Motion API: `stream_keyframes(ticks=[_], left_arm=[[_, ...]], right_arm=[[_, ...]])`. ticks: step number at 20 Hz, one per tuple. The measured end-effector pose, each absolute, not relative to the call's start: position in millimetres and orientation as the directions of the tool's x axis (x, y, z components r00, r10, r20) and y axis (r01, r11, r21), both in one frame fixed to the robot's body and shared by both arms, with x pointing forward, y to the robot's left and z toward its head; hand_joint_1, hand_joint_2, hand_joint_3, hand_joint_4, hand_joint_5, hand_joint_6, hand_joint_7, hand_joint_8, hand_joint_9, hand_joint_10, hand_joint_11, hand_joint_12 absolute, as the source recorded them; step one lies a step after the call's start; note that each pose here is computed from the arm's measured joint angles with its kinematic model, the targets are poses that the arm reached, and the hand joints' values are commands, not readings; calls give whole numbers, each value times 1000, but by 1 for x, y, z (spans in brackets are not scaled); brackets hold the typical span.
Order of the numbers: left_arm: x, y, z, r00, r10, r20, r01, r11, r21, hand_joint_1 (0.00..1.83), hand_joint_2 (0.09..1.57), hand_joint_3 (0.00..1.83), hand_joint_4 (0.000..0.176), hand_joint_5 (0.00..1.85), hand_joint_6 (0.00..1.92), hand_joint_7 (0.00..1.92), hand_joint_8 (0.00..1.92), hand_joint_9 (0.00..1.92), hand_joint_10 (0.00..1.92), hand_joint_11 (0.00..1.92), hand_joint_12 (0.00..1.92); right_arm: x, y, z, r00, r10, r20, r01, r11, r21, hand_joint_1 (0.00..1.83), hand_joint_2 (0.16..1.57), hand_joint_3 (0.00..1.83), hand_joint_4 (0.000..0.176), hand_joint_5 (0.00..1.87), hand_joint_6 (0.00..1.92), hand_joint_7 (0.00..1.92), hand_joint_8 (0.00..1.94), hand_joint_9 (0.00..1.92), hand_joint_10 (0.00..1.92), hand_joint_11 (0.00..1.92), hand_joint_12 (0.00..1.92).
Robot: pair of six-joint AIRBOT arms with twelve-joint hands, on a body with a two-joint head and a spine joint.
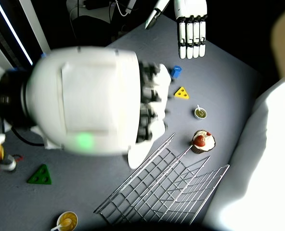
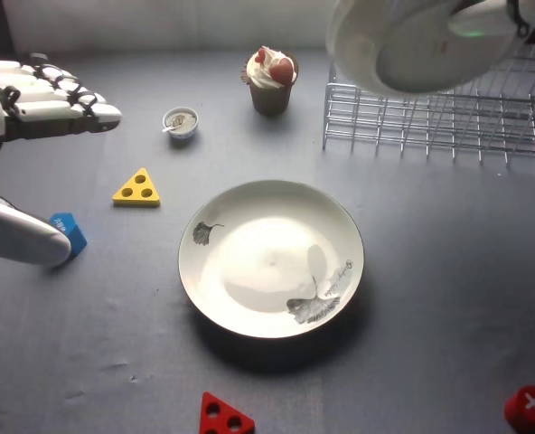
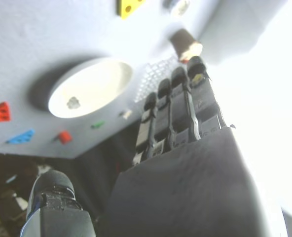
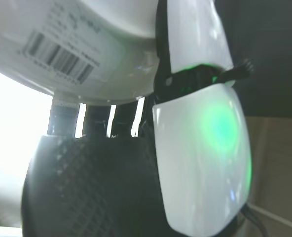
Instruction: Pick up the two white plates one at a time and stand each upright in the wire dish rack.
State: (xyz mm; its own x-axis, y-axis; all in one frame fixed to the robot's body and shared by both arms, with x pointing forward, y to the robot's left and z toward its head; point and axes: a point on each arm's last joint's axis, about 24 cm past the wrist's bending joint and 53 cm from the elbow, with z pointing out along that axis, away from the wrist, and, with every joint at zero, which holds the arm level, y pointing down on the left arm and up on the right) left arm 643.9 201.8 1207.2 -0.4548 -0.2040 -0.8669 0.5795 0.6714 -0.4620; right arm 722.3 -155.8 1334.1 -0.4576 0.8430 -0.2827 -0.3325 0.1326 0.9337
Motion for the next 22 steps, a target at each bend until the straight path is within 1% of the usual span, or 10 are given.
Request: stream_keyframes(ticks=[1, 2, 5, 6, 7, 10, 12, 16, 20, 22], left_arm=[[644, 199, 1208, -454, -205, -867, 585, 666, -463, 0, 904, 1, 0, 53, 5, 107, 11, 118, 9, 108, 11], [646, 194, 1211, -447, -206, -871, 599, 654, -462, 4, 902, 0, 0, 64, 9, 108, 9, 123, 9, 114, 13], [654, 194, 1226, -423, -251, -870, 601, 641, -477, 5, 903, 0, 0, 63, 5, 118, 9, 132, 9, 121, 15], [655, 194, 1227, -424, -261, -867, 599, 638, -484, 0, 903, 0, 0, 63, 5, 121, 9, 134, 9, 127, 18], [652, 191, 1227, -424, -248, -871, 611, 632, -477, 0, 903, 0, 0, 62, 3, 111, 4, 123, 3, 115, 12], [649, 187, 1226, -424, -235, -875, 626, 622, -471, 0, 905, 1, 0, 54, 0, 97, 0, 111, 0, 110, 9], [649, 186, 1227, -424, -235, -875, 629, 619, -471, 4, 906, 1, 0, 58, 1, 101, 1, 111, 0, 108, 8], [648, 185, 1226, -424, -233, -875, 631, 617, -470, 0, 897, 0, 0, 58, 0, 101, 0, 117, 2, 109, 7], [648, 185, 1226, -424, -233, -875, 632, 617, -470, 0, 904, 1, 0, 48, 3, 93, 2, 106, 3, 94, 5], [648, 185, 1225, -423, -226, -877, 634, 618, -465, 0, 900, 0, 0, 51, 4, 91, 1, 111, 5, 106, 10]], right_arm=[[725, -159, 1335, -452, 849, -272, -326, 127, 937, 1494, 1048, 0, 0, 997, 941, 1126, 448, 1098, 734, 1007, 1337], [729, -166, 1339, -440, 863, -248, -318, 109, 942, 1494, 1042, 1, 0, 1014, 920, 1165, 359, 1110, 713, 1013, 1328], [731, -171, 1349, -429, 872, -237, -323, 97, 942, 1495, 1041, 0, 0, 1022, 904, 1169, 363, 1104, 717, 1020, 1313], [731, -172, 1353, -426, 875, -231, -323, 91, 942, 1495, 1040, 0, 0, 1027, 895, 1165, 370, 1105, 715, 1020, 1312], [732, -176, 1359, -417, 882, -220, -326, 81, 942, 1492, 1051, 0, 0, 1007, 929, 1105, 478, 1075, 767, 1011, 1328], [734, -185, 1367, -406, 897, -176, -314, 44, 948, 1492, 1055, 0, 0, 1003, 938, 1092, 488, 1068, 783, 1004, 1343], [740, -192, 1362, -395, 905, -159, -288, 43, 957, 1491, 1055, 0, 0, 1003, 937, 1089, 493, 1067, 786, 1009, 1335], [756, -204, 1345, -377, 916, -140, -210, 62, 976, 1498, 1037, 0, 0, 1021, 896, 1151, 428, 1135, 668, 1017, 1290], [765, -207, 1343, -367, 922, -125, -197, 55, 979, 1496, 1040, 1, 0, 1017, 909, 1158, 388, 1118, 700, 1020, 1311], [769, -209, 1341, -362, 924, -123, -189, 57, 980, 1497, 1042, 2, 0, 1013, 919, 1135, 455, 1110, 708, 998, 1313]])
